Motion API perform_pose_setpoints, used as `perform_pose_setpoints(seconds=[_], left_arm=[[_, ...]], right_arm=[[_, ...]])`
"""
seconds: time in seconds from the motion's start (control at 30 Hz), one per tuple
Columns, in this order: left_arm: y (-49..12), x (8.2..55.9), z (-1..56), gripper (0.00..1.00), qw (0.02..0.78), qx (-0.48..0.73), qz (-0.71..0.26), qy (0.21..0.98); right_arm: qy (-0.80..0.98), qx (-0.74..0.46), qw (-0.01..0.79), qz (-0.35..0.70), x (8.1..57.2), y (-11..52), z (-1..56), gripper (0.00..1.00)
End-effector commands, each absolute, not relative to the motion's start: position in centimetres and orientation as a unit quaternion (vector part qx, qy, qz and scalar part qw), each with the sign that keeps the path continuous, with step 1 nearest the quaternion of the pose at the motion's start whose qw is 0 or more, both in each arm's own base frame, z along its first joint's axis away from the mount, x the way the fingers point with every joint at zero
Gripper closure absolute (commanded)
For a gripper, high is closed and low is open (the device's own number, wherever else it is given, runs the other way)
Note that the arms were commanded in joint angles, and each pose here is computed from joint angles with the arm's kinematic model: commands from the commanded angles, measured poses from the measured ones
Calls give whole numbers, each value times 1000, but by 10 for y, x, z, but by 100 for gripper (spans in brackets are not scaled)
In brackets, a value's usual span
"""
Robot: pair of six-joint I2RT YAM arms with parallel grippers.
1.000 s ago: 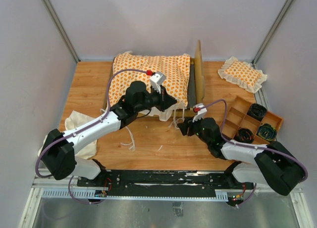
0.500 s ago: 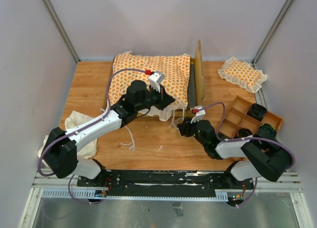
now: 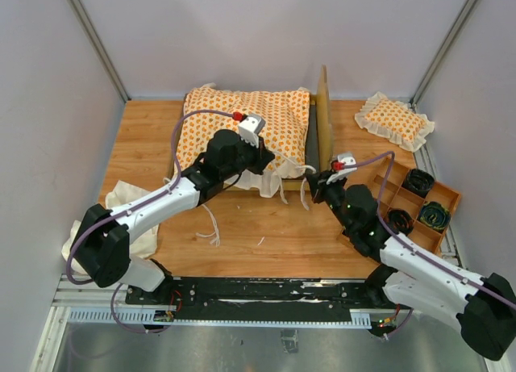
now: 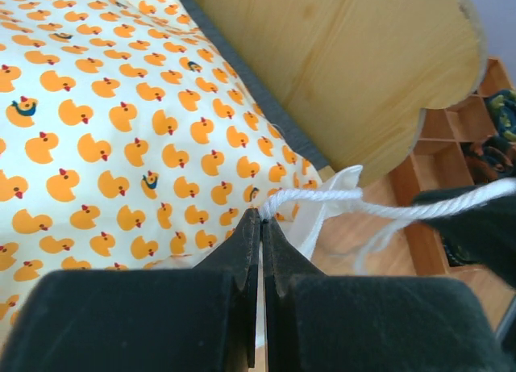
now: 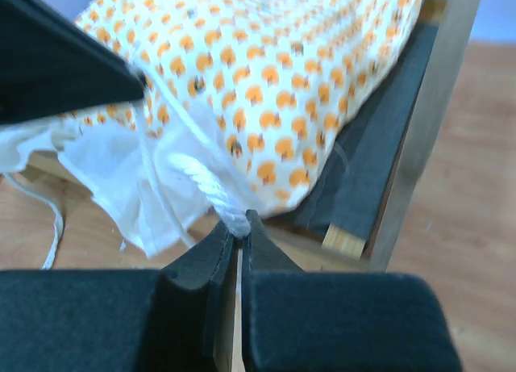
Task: Set up the pet bed
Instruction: Cross the ropes over the mattress.
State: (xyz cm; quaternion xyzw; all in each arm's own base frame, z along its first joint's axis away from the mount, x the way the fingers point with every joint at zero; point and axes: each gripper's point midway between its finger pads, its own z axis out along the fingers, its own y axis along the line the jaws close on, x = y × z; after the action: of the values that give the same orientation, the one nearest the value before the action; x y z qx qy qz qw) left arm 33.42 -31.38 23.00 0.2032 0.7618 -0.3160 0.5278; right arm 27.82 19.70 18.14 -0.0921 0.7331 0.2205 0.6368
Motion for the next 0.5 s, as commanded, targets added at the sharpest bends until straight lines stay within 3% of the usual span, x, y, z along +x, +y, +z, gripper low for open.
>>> perform_pose_setpoints(seconds=[0.0,0.27,0.47], left_arm=[[-305,352,219,100,547,197,-270,767],[-308,351,223,100,540,196,-286,767],[-322,328,240,100,521,204,-358,748]], right_arm=[[746,-196,624,128,286,181,195,100],[754,-276,568,180,280,211,222,100],[783,-331,433,301,215,233,174,100]])
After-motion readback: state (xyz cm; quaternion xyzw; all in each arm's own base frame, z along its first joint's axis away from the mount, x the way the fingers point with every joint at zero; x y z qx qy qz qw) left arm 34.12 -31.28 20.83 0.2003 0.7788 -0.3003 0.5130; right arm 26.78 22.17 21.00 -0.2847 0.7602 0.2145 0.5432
